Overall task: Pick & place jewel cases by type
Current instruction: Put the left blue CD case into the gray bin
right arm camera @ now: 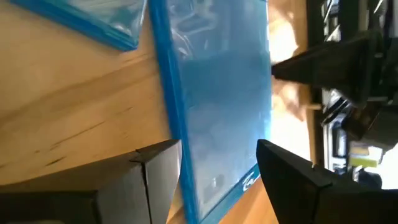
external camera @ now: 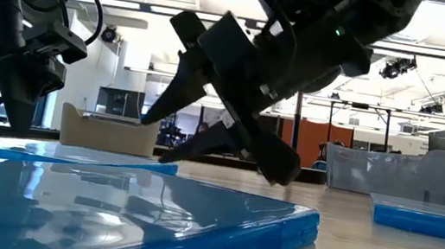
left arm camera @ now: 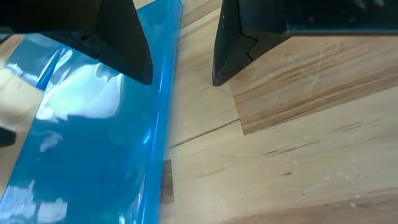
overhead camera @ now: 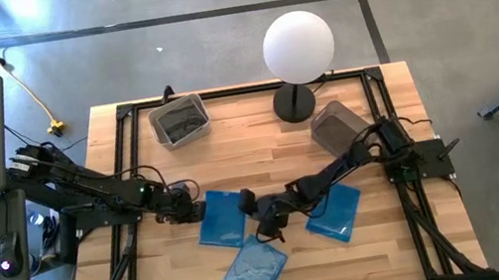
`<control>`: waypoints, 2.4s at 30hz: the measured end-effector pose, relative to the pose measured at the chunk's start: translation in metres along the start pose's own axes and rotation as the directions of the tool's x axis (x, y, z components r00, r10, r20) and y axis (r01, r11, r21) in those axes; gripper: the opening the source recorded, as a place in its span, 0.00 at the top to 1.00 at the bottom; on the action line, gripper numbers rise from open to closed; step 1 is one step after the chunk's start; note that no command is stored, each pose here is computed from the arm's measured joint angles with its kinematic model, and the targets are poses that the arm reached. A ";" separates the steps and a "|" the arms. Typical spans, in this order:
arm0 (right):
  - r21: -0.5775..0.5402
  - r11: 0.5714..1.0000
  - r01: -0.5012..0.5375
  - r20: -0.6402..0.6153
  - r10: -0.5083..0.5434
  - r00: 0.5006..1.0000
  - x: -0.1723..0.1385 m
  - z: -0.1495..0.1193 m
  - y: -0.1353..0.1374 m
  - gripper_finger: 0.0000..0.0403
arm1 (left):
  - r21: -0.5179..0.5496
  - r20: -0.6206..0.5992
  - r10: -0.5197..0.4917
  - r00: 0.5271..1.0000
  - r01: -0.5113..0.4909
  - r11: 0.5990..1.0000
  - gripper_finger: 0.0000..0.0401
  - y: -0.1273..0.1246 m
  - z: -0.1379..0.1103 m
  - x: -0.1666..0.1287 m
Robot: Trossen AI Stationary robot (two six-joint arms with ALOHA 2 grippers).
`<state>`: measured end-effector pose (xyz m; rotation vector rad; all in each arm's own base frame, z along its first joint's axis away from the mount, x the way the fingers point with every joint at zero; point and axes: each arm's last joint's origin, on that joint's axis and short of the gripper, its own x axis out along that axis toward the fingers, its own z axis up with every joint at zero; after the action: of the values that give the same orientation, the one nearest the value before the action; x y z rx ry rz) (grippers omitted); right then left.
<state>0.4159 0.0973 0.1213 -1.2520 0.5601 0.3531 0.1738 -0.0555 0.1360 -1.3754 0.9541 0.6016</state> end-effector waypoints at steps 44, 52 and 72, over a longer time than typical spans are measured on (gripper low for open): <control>0.015 0.997 -0.076 0.124 0.074 0.990 0.006 -0.021 -0.006 0.49 | -0.029 0.030 -0.069 0.997 0.070 0.997 0.58 -0.010 0.000 0.014; 0.013 0.995 -0.098 0.118 0.096 0.988 0.006 -0.023 -0.004 0.49 | -0.052 0.004 -0.089 0.996 0.089 0.995 0.58 -0.014 -0.001 0.031; 0.020 0.999 0.029 0.030 -0.029 0.999 0.007 -0.024 -0.012 0.49 | 0.059 0.111 -0.371 0.922 0.366 0.929 0.58 -0.042 0.000 0.026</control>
<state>0.4234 0.0702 0.1222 -1.2330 0.5174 0.3412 0.2220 -0.0658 0.1372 -1.4230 0.5834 0.3730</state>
